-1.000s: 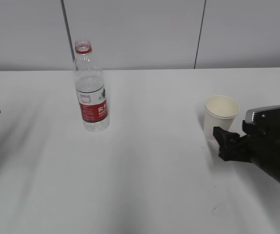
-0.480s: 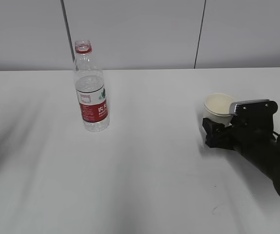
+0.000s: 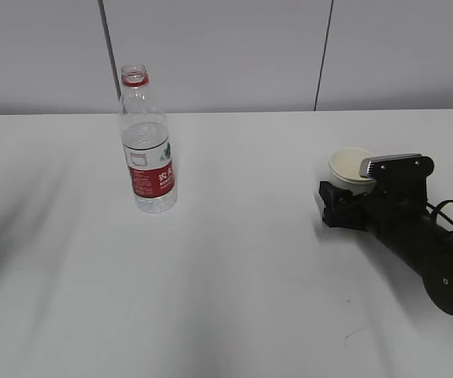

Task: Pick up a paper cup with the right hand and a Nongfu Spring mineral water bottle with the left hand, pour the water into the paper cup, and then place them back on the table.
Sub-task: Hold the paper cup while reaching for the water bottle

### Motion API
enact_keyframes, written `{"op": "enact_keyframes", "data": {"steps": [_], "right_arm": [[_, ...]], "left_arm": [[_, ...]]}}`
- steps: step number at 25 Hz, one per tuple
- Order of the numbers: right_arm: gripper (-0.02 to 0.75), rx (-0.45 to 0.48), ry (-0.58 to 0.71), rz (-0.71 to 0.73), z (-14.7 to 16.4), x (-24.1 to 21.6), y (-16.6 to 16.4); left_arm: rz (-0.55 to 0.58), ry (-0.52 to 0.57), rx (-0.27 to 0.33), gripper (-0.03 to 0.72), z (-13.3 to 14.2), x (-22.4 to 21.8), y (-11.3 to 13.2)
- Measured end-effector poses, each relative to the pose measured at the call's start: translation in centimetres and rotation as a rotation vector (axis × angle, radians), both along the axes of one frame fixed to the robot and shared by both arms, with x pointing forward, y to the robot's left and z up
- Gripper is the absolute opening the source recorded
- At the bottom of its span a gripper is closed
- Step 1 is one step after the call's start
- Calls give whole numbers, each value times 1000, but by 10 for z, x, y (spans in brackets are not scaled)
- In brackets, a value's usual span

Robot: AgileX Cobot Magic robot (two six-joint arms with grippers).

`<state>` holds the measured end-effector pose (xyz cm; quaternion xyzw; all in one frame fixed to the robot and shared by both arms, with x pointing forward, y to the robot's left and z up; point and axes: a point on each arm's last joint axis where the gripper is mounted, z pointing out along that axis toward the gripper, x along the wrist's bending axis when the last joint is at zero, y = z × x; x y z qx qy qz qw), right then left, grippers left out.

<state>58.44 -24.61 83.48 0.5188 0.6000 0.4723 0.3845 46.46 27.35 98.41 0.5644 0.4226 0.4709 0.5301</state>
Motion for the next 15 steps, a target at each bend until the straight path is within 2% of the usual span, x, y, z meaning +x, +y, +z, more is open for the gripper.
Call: {"op": "enact_keyframes", "data": {"steps": [10, 13, 15], "right_arm": [[575, 3, -7, 0, -2, 4, 1], [556, 3, -7, 0, -2, 4, 1], [547, 3, -8, 0, -2, 4, 1]], "left_arm": [[-17, 7, 0, 252, -1, 0, -3], [-65, 11, 14, 305, -1, -2, -11], [-100, 17, 22, 376, -2, -3, -18]]}}
